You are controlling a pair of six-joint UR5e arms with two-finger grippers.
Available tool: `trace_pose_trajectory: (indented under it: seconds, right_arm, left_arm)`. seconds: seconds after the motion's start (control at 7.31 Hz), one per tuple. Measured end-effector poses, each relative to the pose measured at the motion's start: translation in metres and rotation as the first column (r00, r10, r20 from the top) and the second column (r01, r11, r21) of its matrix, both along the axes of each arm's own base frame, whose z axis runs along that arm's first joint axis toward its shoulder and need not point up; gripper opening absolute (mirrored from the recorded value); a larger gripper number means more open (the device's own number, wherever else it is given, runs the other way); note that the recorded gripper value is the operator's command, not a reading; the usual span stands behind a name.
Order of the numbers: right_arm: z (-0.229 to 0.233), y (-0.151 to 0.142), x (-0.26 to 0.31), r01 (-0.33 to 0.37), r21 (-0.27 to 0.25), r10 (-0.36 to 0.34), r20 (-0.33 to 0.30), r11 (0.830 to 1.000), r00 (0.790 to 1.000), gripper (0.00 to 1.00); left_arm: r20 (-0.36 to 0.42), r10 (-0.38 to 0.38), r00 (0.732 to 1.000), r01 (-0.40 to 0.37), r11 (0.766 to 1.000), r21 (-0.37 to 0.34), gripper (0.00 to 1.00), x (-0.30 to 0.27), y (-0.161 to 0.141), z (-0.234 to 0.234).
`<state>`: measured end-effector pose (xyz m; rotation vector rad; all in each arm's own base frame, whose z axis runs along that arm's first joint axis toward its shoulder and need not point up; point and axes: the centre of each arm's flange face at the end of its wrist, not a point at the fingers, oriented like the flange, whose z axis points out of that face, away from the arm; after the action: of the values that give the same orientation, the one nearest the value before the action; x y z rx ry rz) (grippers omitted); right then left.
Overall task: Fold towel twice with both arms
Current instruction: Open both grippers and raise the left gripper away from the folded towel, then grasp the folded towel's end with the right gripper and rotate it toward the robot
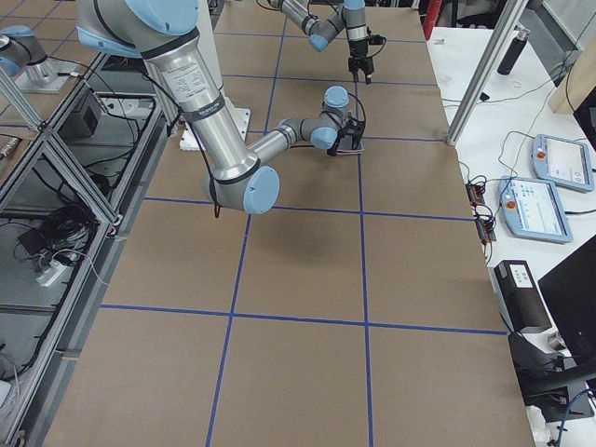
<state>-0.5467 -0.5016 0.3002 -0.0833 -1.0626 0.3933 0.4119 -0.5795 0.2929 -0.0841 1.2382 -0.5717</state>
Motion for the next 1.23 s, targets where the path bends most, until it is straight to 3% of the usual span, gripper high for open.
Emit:
trace_pose_trajectory:
  seconds: [0.41,0.68,1.23]
  right_arm:
    - [0.0031,-0.0014,0.0007,-0.005,0.007,0.005,-0.01,1.0,1.0,0.43]
    - [0.005,-0.002,0.0012,-0.007,0.008,0.007,-0.012,1.0,1.0,0.03]
    - [-0.0005,0.0051,0.0096,0.013,0.021,-0.013,0.01,1.0,1.0,0.0]
  left_arm:
    - [-0.003,0.001,1.0,-0.001,1.0,0.003,1.0,-0.0001,0.0005,0.0007]
    - [-0.002,0.002,1.0,-0.002,1.0,0.002,1.0,0.0006,0.0003,0.0019]
    - [0.001,0.003,1.0,-0.003,1.0,0.001,1.0,0.0018,0.0,0.0037]
